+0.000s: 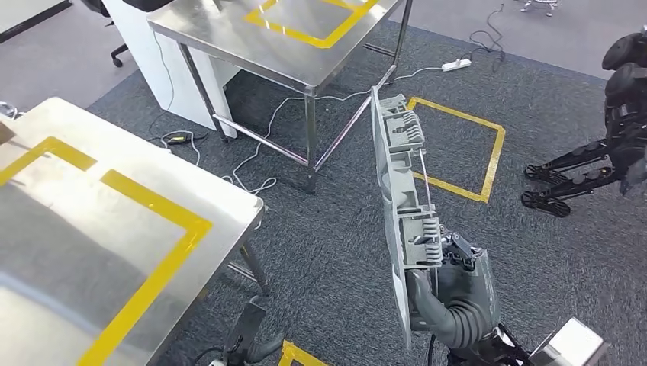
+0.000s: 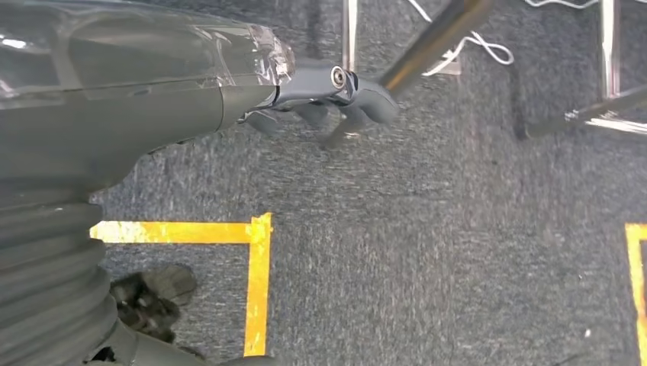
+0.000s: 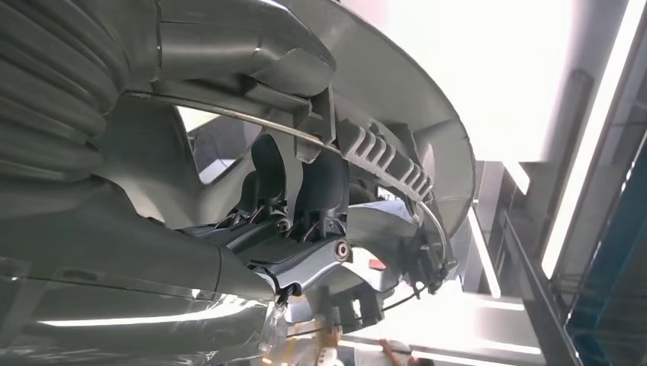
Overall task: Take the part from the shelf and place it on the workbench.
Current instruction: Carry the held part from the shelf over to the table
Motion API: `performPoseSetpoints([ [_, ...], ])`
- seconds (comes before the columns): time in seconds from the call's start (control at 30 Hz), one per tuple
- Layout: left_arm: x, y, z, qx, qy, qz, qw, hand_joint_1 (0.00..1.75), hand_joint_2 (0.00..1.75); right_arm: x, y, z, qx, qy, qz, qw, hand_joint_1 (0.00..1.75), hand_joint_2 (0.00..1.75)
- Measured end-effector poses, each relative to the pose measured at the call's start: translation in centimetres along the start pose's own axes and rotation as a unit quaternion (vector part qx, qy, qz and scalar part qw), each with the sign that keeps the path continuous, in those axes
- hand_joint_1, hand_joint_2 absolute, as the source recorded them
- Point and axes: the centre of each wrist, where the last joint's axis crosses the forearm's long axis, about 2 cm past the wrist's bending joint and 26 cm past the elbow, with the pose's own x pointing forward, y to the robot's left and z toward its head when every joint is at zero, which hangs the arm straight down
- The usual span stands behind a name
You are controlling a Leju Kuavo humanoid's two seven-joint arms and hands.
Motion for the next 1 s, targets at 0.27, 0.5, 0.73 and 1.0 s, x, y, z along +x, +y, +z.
performPoseSetpoints([
  [0.27, -0.1, 0.2, 0.0, -0.003, 0.0, -0.007, 1.0, 0.0, 1.75, 0.2, 0.1, -0.1, 0.005, -0.005, -0.003, 1.0, 1.75, 1.75],
  [0.5, -0.8, 0.4, 0.3, -0.008, 0.052, 0.006, 0.999, 0.0, 1.75, 0.3, 0.0, -0.4, 0.017, -0.008, -0.011, 1.0, 1.75, 1.75],
  [0.73, -2.8, 1.4, 1.4, 0.001, 0.11, 0.001, 0.994, 0.0, 1.75, 0.2, -0.1, -0.6, 0.022, -0.007, -0.011, 1.0, 1.75, 1.75],
  [1.0, -4.9, 2.9, 2.6, 0.014, 0.148, -0.019, 0.989, 0.0, 1.75, 0.0, -0.1, -0.6, 0.02, 0.001, -0.014, 1.0, 1.75, 1.75],
])
